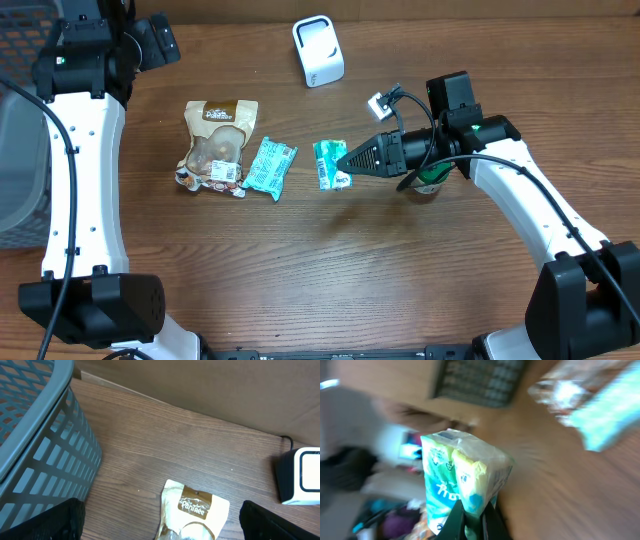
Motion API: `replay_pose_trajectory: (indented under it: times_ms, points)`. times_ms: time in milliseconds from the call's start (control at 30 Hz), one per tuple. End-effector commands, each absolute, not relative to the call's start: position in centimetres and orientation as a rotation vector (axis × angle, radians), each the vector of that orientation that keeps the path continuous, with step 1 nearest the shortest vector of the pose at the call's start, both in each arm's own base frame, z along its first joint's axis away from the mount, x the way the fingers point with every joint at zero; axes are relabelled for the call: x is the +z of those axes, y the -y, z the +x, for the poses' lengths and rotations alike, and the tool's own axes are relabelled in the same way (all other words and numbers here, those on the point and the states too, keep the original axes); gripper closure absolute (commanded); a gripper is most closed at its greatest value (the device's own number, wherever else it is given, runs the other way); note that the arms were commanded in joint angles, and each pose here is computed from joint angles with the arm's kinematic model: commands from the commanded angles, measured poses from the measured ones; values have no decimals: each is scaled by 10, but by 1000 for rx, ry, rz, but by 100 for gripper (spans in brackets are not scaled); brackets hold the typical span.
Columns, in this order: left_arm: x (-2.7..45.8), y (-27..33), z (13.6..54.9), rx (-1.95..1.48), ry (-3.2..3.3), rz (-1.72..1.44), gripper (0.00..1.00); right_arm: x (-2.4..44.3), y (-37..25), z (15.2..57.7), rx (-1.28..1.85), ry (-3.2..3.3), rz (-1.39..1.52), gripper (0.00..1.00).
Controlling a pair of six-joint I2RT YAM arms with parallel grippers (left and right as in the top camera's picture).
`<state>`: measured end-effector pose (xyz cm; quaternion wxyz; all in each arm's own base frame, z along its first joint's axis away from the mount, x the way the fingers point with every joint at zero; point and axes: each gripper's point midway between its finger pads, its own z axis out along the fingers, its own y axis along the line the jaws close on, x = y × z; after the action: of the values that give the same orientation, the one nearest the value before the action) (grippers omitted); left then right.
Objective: Scan the item barcode
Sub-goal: 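Lift the small teal pack upright with the right gripper, then carry the small teal pack to the white scanner and hold it there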
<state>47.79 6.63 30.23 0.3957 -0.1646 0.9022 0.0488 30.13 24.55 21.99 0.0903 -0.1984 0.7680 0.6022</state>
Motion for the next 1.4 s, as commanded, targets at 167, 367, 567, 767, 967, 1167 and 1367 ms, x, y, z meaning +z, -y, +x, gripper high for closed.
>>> replay_pose_trajectory:
  times_ms: [167,367,567,767,967,1167,1367]
  points:
    - [304,-71,478,133,-2275,-443,0,128,-216,346,777,-2655,-428,96]
    - [304,-71,478,133,-2275,-443,0,140,-208,370,542,-2620,-338,97]
    - [304,-71,478,133,-2275,-443,1,225,-192,391,452,-2563,-278,97]
    - [304,-71,478,133,-2275,-444,0,319,-177,412,332,-2445,-244,97]
    - [304,-71,478,133,-2275,-444,0,336,-186,450,167,-2299,-339,97]
    - [304,-71,478,134,-2275,-444,0,308,-219,495,-63,-2188,-452,96]
    - [304,-71,478,133,-2275,-443,1,262,-237,532,-388,-2112,-593,96]
